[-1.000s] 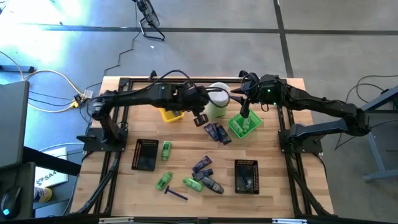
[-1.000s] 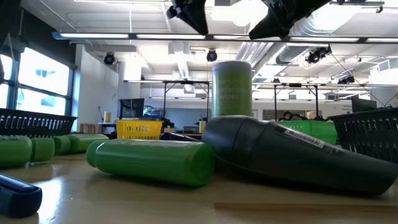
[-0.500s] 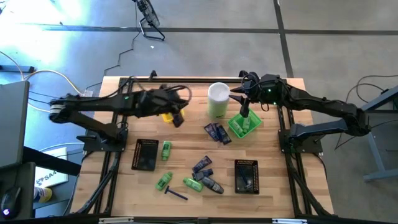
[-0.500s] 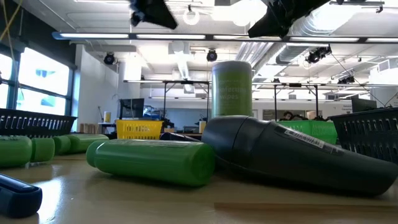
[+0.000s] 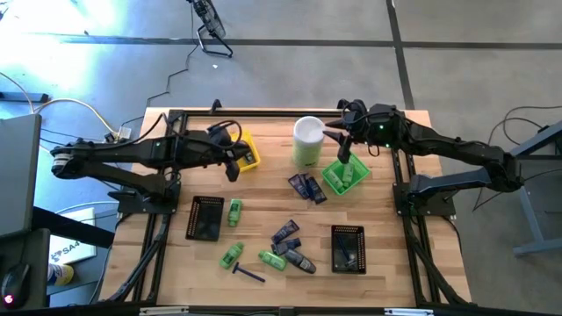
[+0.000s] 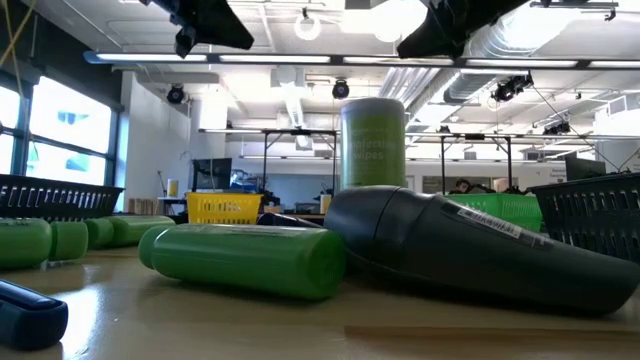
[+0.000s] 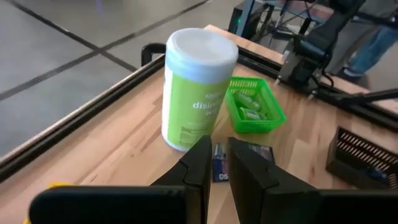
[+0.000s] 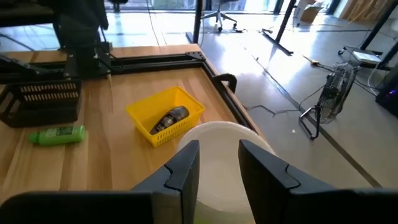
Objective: Pick & Place Travel size toiletries
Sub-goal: Put the bottom blue razor into the right black bin
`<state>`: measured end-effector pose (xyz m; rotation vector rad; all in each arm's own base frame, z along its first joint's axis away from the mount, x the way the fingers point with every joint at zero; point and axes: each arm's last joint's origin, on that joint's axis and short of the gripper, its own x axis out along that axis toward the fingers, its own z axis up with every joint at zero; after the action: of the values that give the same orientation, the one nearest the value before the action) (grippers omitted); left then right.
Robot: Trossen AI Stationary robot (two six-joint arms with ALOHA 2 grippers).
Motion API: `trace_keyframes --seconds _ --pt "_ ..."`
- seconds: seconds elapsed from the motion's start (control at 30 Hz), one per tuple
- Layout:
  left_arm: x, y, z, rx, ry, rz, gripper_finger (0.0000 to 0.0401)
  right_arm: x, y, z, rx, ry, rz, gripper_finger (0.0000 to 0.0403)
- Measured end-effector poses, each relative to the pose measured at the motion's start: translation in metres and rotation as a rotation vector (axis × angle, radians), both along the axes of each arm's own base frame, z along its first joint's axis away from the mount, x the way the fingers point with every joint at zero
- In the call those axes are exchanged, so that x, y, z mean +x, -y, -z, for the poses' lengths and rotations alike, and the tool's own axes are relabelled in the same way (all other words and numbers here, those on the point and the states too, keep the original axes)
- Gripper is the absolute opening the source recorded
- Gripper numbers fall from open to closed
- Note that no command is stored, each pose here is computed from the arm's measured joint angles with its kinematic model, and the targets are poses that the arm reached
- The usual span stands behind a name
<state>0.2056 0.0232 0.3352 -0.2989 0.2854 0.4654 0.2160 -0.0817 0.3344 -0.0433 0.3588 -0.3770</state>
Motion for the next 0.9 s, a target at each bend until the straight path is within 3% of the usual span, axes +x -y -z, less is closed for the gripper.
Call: trace_keyframes --seconds 0.23,0.57,0.9 --pt "0.0039 -0.0002 0.003 -0.012 -0.011 -0.005 0.0045 0.0011 0.0008 -0.004 0.028 0.06 0.028 0.0105" --pt "0.0068 -0.0004 0.0058 -0.013 -0.028 -0.005 0.0045 0.0017 0.0001 -0.0051 0.159 0.128 0.068 0.0105" --pt "0.008 -0.0004 0.0028 -0.037 0.018 -0.014 0.0045 0.0025 -0.0019 -0.0051 0.166 0.129 0.05 0.0105"
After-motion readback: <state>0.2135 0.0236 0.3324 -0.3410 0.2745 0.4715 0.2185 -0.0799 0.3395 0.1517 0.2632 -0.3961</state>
